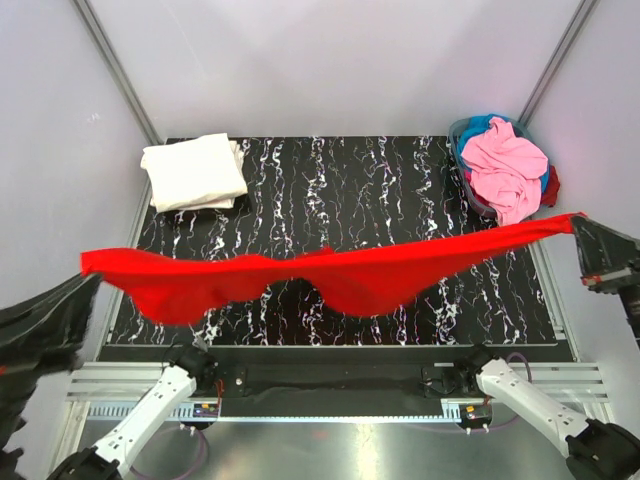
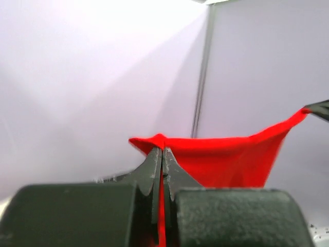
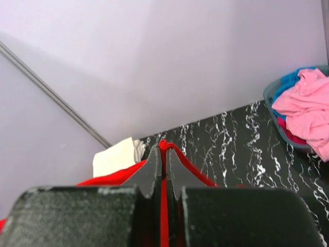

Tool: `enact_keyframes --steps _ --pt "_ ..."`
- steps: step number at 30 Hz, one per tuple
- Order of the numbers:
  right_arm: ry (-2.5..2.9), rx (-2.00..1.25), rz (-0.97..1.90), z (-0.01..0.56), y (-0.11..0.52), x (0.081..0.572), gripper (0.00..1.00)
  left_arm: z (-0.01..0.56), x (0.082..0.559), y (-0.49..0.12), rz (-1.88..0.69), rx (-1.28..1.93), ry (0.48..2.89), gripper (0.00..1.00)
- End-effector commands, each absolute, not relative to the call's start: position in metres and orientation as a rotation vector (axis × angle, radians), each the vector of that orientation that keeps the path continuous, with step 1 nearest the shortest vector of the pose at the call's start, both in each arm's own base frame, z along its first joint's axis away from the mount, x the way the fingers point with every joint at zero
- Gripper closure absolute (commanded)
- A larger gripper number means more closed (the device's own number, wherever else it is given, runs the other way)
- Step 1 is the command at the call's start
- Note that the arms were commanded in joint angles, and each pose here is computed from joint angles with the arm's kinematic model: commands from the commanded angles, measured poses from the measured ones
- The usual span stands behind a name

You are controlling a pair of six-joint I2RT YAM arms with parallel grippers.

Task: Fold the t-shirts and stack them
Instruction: Flatten the tshirt out

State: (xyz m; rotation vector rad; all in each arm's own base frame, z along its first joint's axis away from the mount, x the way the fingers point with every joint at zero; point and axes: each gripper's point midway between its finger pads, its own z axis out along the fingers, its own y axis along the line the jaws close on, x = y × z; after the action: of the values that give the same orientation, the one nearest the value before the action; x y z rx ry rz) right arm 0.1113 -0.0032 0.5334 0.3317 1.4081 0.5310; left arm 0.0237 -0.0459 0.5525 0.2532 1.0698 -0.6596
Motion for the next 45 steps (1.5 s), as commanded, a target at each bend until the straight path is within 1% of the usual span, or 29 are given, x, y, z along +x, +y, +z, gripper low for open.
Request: enact_keyframes --steps 1,5,8,11,15,17,18,19,20,21,22,23,24,25,26,27,28,29,32,33,34,36,37,38,39,40,42,43,45 --pt "1.292 0.359 0.503 0.556 -0.018 0.107 1.0 0.595 -0.015 -0.047 -0.643 0.395 0.871 1.0" --pt "1.268 0.352 0.458 0.576 -0.018 0.119 1.0 0.618 -0.011 -0.055 -0.619 0.445 0.832 1.0" --pt "1.356 0.375 0.293 0.572 -0.011 0.161 1.0 0.628 0.024 -0.069 -0.568 0.479 0.882 1.0" --pt "1.413 0.394 0.097 0.561 -0.003 0.21 1.0 0.625 0.076 -0.086 -0.502 0.503 0.969 0.98" --pt "1.49 0.343 -0.059 0.538 0.029 0.281 1.0 0.602 0.178 -0.117 -0.4 0.504 1.126 0.96" --pt "1.572 0.337 -0.047 0.512 0.042 0.335 1.0 0.583 0.227 -0.124 -0.323 0.485 1.212 0.94" --pt "1.616 0.352 -0.039 0.497 0.04 0.356 1.0 0.558 0.272 -0.134 -0.298 0.497 1.306 0.94" --pt "1.706 0.382 -0.026 0.461 0.039 0.398 1.0 0.546 0.289 -0.146 -0.369 0.547 1.339 0.93" --pt "1.742 0.393 -0.018 0.447 0.037 0.418 1.0 0.534 0.316 -0.143 -0.386 0.531 1.381 0.92" --pt "1.79 0.409 -0.028 0.426 0.036 0.438 1.0 0.496 0.372 -0.127 -0.395 0.448 1.516 0.91" --pt "1.905 0.409 -0.042 0.376 0.043 0.474 1.0 0.476 0.395 -0.125 -0.44 0.444 1.567 0.88" --pt "1.95 0.409 -0.044 0.359 0.039 0.488 1.0 0.454 0.422 -0.112 -0.425 0.403 1.629 0.69" --pt "2.002 0.4 -0.04 0.338 0.042 0.501 0.93 0.399 0.464 -0.111 -0.459 0.344 1.775 0.58" --pt "2.117 0.369 -0.005 0.289 0.053 0.521 0.73 0.386 0.482 -0.108 -0.45 0.324 1.82 0.5" --pt "2.165 0.367 0.001 0.272 0.054 0.527 0.42 0.355 0.497 -0.101 -0.421 0.266 1.921 0.38" --pt "2.205 0.373 -0.018 0.254 0.055 0.531 0.01 0.307 0.519 -0.098 -0.432 0.191 2.047 0.37" --pt "2.283 0.365 -0.03 0.219 0.058 0.538 0.0 0.302 0.526 -0.096 -0.44 0.159 2.072 0.35" --pt "2.341 0.363 -0.044 0.206 0.058 0.532 0.01 0.275 0.529 -0.095 -0.449 0.127 2.15 0.02" --pt "2.375 0.395 -0.032 0.182 0.06 0.522 0.0 0.252 0.525 -0.089 -0.377 0.055 2.218 0.01" --pt "2.36 0.415 -0.009 0.183 0.062 0.519 0.0 0.255 0.517 -0.089 -0.388 0.023 2.221 0.01" --pt "2.31 0.41 0.055 0.202 0.068 0.518 0.0 0.236 0.508 -0.086 -0.377 -0.016 2.27 0.01" --pt "2.312 0.449 0.103 0.203 0.072 0.508 0.0 0.241 0.493 -0.088 -0.394 -0.08 2.255 0.01" --pt "2.297 0.433 0.159 0.215 0.079 0.503 0.0 0.216 0.479 -0.086 -0.377 -0.119 2.309 0.01" --pt "2.312 0.429 0.165 0.212 0.082 0.497 0.0 0.231 0.469 -0.092 -0.389 -0.117 2.26 0.01" --pt "2.32 0.424 0.168 0.211 0.084 0.491 0.0 0.226 0.46 -0.095 -0.402 -0.156 2.265 0.01" --pt "2.314 0.408 0.18 0.219 0.089 0.483 0.0 0.198 0.442 -0.097 -0.392 -0.18 2.32 0.01" --pt "2.363 0.391 0.182 0.205 0.093 0.467 0.0 0.203 0.42 -0.117 -0.427 -0.173 2.288 0.01" --pt "2.36 0.372 0.218 0.208 0.098 0.46 0.0 0.177 0.404 -0.121 -0.414 -0.175 2.336 0.01" --pt "2.421 0.344 0.23 0.186 0.107 0.441 0.0 0.172 0.39 -0.144 -0.442 -0.142 2.322 0.01"
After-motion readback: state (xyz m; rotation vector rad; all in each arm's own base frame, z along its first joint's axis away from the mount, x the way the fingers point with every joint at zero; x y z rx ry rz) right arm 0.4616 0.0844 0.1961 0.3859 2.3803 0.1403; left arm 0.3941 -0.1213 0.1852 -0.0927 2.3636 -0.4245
